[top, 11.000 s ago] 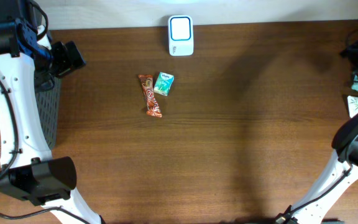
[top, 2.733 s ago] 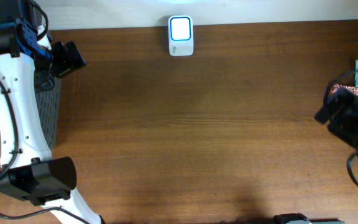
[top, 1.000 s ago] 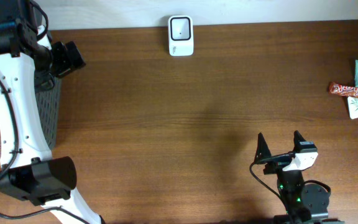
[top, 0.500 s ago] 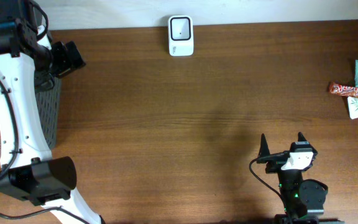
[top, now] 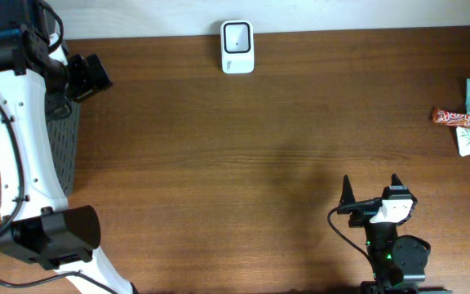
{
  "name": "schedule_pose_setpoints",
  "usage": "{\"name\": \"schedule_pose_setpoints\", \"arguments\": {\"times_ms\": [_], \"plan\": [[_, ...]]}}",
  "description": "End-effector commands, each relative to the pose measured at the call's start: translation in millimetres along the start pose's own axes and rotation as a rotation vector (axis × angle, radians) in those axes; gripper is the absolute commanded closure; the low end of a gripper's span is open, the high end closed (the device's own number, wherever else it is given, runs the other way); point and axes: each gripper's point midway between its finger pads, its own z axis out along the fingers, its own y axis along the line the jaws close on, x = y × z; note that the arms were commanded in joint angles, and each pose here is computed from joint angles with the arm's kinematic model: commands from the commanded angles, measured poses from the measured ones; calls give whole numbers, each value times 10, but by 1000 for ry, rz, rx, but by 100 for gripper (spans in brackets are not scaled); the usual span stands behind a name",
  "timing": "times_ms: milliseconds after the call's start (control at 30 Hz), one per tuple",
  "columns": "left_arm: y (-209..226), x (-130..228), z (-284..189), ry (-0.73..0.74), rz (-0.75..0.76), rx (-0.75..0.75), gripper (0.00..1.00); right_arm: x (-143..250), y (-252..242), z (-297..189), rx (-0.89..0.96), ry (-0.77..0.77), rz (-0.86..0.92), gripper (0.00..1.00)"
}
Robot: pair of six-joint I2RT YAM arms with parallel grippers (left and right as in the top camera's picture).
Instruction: Scan the item barcode
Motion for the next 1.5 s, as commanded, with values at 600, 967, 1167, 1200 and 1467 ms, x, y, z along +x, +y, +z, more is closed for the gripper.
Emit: {"name": "schedule_pose_setpoints", "arguments": {"times_ms": [600, 967, 1167, 1200, 1467], "plan": [[20, 1, -70, -15, -11, 3, 1, 24, -30, 1, 16, 0, 11, 1], [84, 241, -171, 51, -11, -33, 1, 24, -30, 1, 16, 0, 11, 1], [-233, 453, -336, -99, 100, 38, 1, 24, -30, 1, 16, 0, 11, 1], [-284, 508, -325, -138, 121, 61, 1, 24, -30, 1, 16, 0, 11, 1], [-123, 1301, -248, -482, 235, 241, 1, 24, -30, 1, 16, 0, 11, 1]]}}
